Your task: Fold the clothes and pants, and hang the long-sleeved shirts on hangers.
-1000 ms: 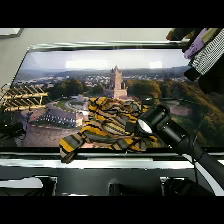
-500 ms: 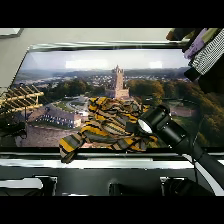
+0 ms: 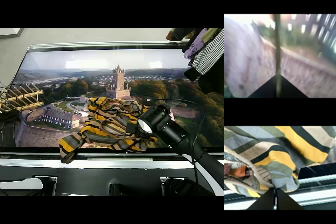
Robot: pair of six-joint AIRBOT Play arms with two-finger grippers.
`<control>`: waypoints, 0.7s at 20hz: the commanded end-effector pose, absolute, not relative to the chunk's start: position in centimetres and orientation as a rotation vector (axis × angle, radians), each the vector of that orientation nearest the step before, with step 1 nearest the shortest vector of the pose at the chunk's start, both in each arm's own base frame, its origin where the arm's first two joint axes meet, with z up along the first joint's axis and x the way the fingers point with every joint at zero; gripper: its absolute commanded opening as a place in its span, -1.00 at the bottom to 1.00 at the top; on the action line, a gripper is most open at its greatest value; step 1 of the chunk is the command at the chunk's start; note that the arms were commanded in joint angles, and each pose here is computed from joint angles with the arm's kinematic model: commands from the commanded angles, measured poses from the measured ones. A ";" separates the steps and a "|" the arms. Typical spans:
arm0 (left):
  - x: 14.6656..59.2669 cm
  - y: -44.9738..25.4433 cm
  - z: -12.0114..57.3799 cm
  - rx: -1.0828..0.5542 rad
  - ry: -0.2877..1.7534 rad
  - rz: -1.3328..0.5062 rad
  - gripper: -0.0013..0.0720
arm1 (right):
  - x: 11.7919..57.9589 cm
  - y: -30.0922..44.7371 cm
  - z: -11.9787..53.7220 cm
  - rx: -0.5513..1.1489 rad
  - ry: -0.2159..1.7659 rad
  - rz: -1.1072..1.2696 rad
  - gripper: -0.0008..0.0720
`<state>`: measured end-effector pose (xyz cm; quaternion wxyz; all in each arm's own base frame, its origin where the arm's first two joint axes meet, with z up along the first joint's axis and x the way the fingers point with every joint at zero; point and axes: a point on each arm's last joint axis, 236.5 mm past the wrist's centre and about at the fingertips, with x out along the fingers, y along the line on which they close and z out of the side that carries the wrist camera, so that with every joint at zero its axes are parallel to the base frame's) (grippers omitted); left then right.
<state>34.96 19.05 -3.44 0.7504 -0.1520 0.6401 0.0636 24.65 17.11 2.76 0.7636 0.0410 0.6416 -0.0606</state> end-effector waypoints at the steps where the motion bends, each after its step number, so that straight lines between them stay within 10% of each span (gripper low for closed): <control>1: 38.0 20.3 2.7 -0.306 1.249 0.205 -0.91 | 24.6 17.1 2.7 0.087 1.397 -0.135 -0.92; 9: 41.4 15.5 16.9 -0.087 0.944 0.139 -0.92 | 26.0 15.8 3.1 0.053 1.331 -0.174 -0.92; 14: 36.3 4.7 16.4 0.115 0.973 -0.118 -0.93 | 27.2 16.2 3.4 0.178 1.270 -0.241 -0.92</control>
